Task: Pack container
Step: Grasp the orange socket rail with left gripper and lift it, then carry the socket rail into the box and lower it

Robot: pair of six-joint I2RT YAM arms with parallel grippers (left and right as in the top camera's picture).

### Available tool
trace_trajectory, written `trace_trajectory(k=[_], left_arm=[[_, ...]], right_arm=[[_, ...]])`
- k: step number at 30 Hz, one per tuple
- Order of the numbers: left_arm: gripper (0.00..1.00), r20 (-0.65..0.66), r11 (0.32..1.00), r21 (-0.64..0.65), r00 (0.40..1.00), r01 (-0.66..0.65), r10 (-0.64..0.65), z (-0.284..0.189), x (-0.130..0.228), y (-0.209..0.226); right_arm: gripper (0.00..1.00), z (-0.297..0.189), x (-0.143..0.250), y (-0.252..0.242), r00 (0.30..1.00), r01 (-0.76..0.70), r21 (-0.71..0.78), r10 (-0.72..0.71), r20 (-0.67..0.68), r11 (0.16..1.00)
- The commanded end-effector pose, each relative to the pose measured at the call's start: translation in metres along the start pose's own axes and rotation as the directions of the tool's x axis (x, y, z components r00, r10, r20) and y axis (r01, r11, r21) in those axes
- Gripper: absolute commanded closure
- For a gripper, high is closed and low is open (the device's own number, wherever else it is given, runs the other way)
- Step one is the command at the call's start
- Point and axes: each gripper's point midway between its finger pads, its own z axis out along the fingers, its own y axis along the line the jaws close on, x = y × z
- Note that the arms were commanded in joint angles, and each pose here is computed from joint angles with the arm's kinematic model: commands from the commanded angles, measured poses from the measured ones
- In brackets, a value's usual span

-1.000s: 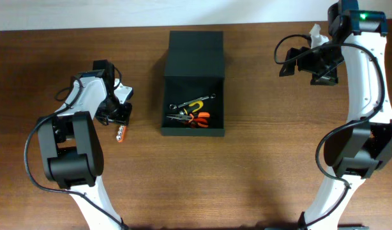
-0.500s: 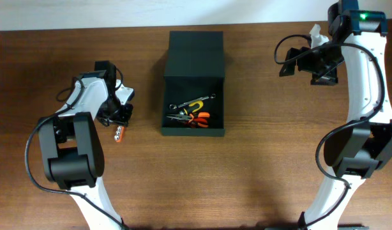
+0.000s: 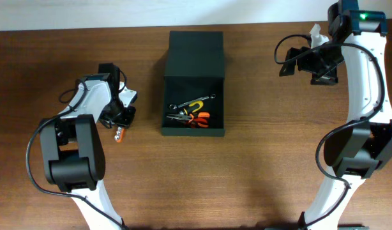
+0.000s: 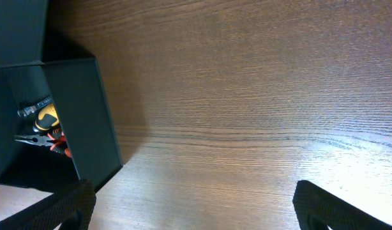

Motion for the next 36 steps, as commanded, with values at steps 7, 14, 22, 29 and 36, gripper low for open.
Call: trace_trajectory(k=[7,14,22,29,36], left_arm=[[0.98,-0.079,0.999,0.046,0.997,-0.007,0.010,0.026,0.018,-0.012],[0.98,-0.053,0.999,0.036,0.999,-0.007,0.009,0.012,0.006,-0.008],[0.98,0.064,1.000,-0.005,0.998,-0.006,0.006,-0.047,-0.036,0.009],[0.98,0.170,0.995,-0.056,0.981,-0.086,0.095,-0.112,-0.068,0.015],[0.98,0.266,0.904,-0.182,0.866,-0.387,0.424,-0.182,-0.103,-0.027]], right_arm=[[0.01,0.003,0.001,-0.001,1.000,0.011,0.012,-0.011,-0.008,1.000],[0.01,0.003,0.001,-0.001,1.000,0.011,0.012,-0.011,-0.008,1.000],[0.01,0.003,0.001,-0.001,1.000,0.011,0.012,-0.011,-0.008,1.000],[0.01,0.003,0.001,-0.001,1.000,0.011,0.012,-0.011,-0.008,1.000],[0.01,0.003,0.001,-0.001,1.000,0.010,0.011,-0.010,-0.009,1.000]])
